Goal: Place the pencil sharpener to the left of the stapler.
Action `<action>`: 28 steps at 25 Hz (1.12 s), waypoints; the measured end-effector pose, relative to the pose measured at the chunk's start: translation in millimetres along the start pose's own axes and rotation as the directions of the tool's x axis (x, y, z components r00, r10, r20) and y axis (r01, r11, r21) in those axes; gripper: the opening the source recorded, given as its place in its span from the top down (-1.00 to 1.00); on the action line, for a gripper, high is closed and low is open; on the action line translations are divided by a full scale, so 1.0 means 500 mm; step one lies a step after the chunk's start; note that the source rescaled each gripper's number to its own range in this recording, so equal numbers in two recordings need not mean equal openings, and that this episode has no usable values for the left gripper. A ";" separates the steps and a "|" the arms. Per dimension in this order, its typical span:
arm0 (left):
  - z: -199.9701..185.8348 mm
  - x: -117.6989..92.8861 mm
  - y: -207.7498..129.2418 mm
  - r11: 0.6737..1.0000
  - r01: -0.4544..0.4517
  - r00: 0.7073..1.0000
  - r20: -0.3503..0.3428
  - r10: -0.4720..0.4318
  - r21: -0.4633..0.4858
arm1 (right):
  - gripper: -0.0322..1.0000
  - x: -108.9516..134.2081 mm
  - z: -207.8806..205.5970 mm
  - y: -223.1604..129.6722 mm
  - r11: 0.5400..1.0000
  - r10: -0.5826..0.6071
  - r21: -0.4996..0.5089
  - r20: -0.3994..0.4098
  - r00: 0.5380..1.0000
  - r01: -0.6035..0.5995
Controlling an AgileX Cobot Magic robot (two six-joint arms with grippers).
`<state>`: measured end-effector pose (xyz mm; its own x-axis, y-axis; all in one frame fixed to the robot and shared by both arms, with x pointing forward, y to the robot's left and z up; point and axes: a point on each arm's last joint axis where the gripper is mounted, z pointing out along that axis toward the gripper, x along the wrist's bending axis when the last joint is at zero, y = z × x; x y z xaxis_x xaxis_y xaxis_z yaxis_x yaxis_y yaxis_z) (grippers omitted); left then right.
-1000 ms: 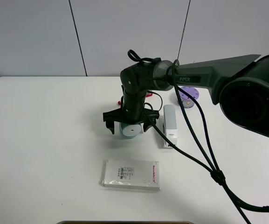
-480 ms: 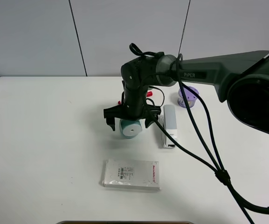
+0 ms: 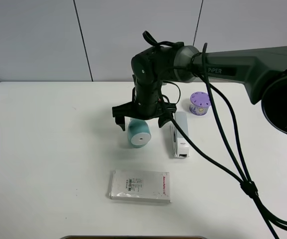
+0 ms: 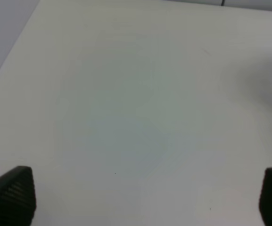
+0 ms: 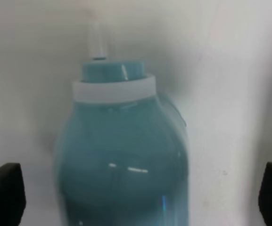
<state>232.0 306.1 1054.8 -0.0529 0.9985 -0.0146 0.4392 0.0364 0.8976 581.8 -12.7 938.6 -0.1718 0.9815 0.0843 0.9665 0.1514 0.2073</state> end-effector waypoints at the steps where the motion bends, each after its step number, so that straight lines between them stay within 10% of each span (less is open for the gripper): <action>1: 0.000 0.000 0.000 1.000 0.000 1.000 0.000 0.000 0.000 | -1.00 0.000 -0.009 0.002 1.000 -0.002 -0.013 -0.004 1.000 0.002; 16: 0.000 0.000 0.000 1.000 0.000 1.000 0.000 0.000 0.000 | -1.00 -0.022 -0.221 0.036 0.937 -0.089 -0.343 -0.057 0.994 0.064; 28: 0.000 0.000 0.000 1.000 0.000 1.000 0.000 0.000 0.000 | -1.00 -0.171 -0.358 0.055 0.900 -0.069 -0.428 0.048 0.996 0.083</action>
<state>232.0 306.1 1054.8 -0.0529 0.9985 -0.0146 0.4392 0.0364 0.8976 589.0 -113.3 1111.5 -0.2290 0.9732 0.0229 0.7740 0.1677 0.6105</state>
